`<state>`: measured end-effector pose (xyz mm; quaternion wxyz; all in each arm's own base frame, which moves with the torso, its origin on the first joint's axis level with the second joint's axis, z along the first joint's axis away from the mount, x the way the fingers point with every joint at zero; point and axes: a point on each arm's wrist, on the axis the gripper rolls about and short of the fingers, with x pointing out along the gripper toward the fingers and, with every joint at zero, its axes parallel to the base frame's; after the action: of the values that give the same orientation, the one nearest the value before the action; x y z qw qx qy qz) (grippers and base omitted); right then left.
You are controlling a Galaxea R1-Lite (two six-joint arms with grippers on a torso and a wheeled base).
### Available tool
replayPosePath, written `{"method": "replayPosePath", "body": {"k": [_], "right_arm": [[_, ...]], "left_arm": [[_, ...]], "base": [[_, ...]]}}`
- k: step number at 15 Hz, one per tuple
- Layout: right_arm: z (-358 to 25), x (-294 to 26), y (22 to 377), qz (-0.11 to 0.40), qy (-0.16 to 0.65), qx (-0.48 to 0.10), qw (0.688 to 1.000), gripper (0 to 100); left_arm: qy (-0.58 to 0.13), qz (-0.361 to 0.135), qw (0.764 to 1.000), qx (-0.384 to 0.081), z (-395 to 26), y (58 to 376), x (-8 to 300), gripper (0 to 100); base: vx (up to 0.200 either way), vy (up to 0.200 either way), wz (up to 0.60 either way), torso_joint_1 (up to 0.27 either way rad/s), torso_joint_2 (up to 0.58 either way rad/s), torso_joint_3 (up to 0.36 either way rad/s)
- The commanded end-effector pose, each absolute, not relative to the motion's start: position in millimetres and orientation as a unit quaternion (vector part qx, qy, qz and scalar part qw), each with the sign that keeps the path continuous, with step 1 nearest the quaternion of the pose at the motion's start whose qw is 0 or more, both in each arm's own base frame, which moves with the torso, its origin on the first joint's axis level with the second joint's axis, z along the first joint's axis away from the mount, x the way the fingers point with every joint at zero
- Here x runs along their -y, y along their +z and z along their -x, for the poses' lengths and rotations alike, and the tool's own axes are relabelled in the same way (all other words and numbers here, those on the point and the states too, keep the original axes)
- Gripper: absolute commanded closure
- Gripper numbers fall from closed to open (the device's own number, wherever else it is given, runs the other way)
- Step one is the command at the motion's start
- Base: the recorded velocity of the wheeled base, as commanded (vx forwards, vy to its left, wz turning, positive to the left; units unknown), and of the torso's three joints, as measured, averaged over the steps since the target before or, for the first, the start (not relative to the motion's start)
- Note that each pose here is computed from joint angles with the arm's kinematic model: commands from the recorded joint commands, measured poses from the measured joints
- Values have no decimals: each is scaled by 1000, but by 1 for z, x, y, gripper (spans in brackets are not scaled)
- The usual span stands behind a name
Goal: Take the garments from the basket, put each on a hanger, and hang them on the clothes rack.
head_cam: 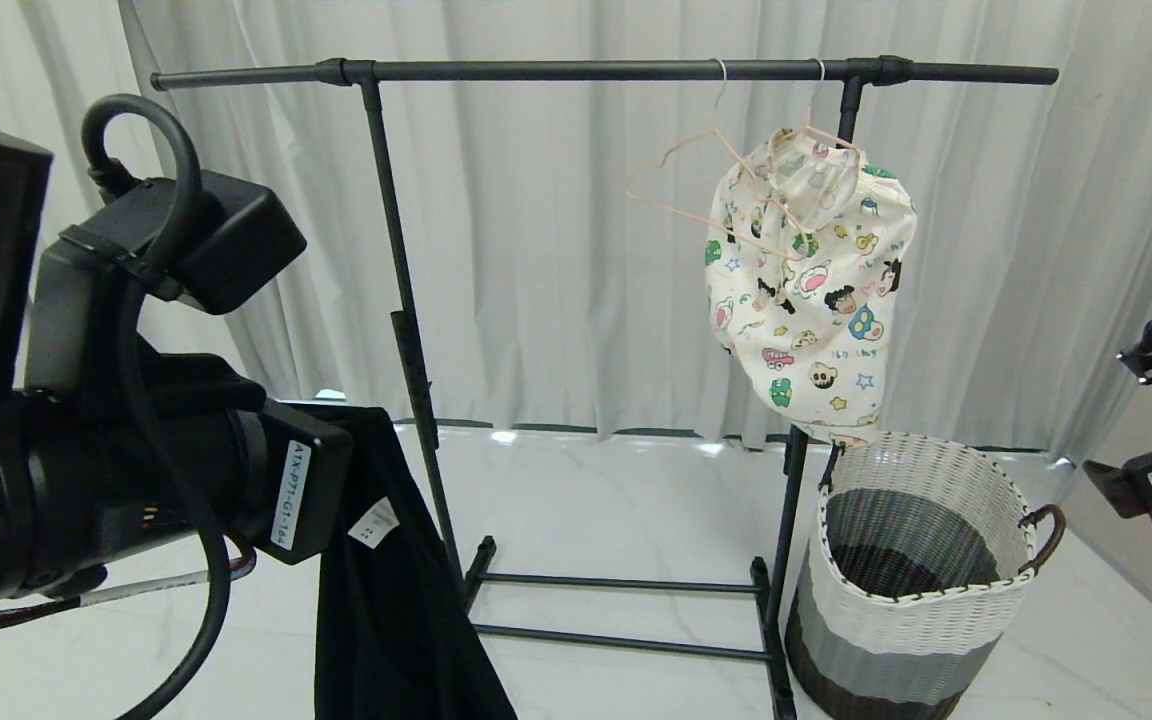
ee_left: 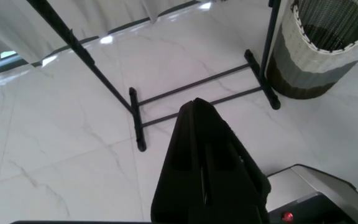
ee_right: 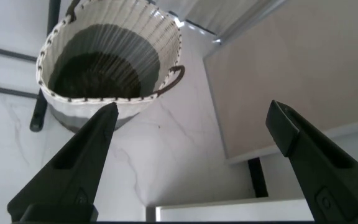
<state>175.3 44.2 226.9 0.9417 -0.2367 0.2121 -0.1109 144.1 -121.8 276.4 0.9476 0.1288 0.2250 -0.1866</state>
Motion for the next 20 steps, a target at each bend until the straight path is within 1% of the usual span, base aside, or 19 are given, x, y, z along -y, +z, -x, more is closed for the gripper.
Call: {"method": "replayPosePath", "body": {"k": [1, 4, 6, 8, 13, 20], "right_arm": [[-174, -44, 229, 234, -111, -207, 944, 0], [-175, -44, 231, 228, -113, -197, 947, 0], [-176, -44, 231, 230, -112, -197, 946, 0], [-175, -44, 231, 229, -112, -195, 947, 0], [-176, -44, 233, 226, -113, -189, 949, 0], [-176, -45, 235, 222, -113, -183, 951, 0]], "left_arm": [[-188, -131, 948, -221, -142, 277, 124, 100], [-190, -137, 947, -219, -139, 276, 127, 100], [-187, -137, 948, -219, -140, 276, 127, 100], [-175, -140, 950, -217, -140, 276, 126, 100], [-176, -141, 950, -217, -140, 276, 127, 100], [-177, -141, 950, -216, -139, 276, 127, 100]], "base": [[0, 0, 0, 0, 0, 0], [0, 0, 0, 12, -40, -28], [0, 0, 0, 83, -222, -222], [0, 0, 0, 137, -469, -293], [0, 0, 0, 155, -463, -292], [0, 0, 0, 196, -482, -288]]}}
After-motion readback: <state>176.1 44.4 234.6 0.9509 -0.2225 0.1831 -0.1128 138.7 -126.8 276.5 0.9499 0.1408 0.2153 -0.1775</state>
